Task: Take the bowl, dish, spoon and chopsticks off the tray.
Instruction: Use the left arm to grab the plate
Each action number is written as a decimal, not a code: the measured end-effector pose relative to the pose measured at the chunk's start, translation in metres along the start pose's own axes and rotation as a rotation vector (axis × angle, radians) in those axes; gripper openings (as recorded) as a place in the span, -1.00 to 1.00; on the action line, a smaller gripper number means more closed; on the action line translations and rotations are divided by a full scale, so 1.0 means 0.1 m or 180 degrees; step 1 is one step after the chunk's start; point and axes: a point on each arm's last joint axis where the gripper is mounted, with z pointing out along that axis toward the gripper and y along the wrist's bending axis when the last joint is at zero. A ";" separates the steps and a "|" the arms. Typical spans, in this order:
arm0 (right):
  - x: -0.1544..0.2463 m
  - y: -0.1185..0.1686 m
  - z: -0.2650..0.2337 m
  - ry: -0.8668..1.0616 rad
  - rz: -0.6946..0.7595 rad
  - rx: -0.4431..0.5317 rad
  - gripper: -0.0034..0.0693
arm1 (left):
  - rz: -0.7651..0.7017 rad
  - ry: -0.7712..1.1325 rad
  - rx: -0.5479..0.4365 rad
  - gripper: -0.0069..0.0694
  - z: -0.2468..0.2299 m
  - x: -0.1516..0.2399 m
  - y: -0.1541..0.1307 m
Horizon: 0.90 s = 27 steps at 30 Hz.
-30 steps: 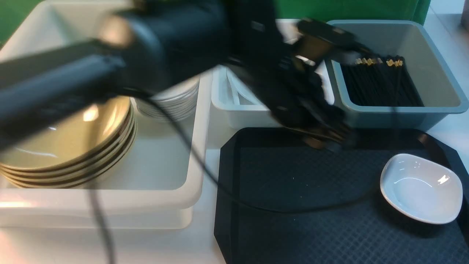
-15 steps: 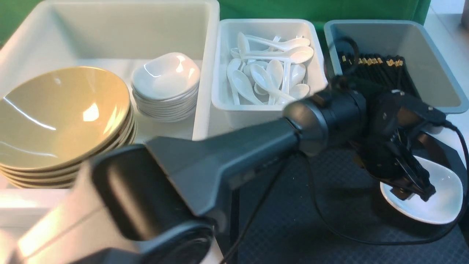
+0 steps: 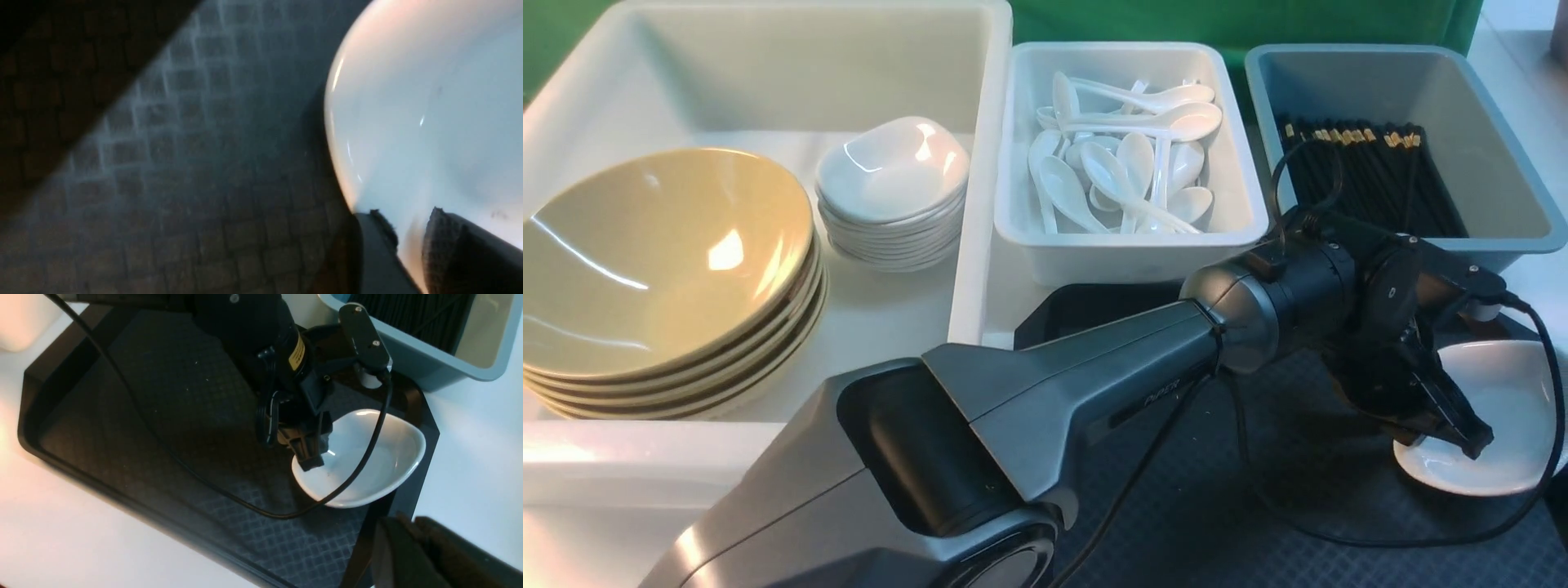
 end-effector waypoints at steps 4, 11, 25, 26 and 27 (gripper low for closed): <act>0.00 0.00 0.00 0.0000 0.0000 0.0000 -0.69 | 0.0009 0.0037 -0.0013 -0.39 -0.08 -0.03 0.03; 0.00 0.00 0.00 0.0000 0.0000 0.0000 -0.69 | 0.0075 -0.0135 -0.0018 0.28 -0.32 -0.19 -0.02; 0.00 0.00 0.00 0.0002 0.0000 0.0000 -0.66 | -0.0004 -0.0061 -0.0099 0.53 -0.11 -0.11 0.06; 0.00 0.00 0.00 0.0002 0.0000 0.0000 -0.66 | -0.0017 -0.0049 -0.0125 0.53 -0.10 -0.10 0.07; 0.00 0.00 0.00 0.0002 0.0000 0.0000 -0.65 | -0.0033 -0.0037 -0.0139 0.53 -0.10 -0.10 0.08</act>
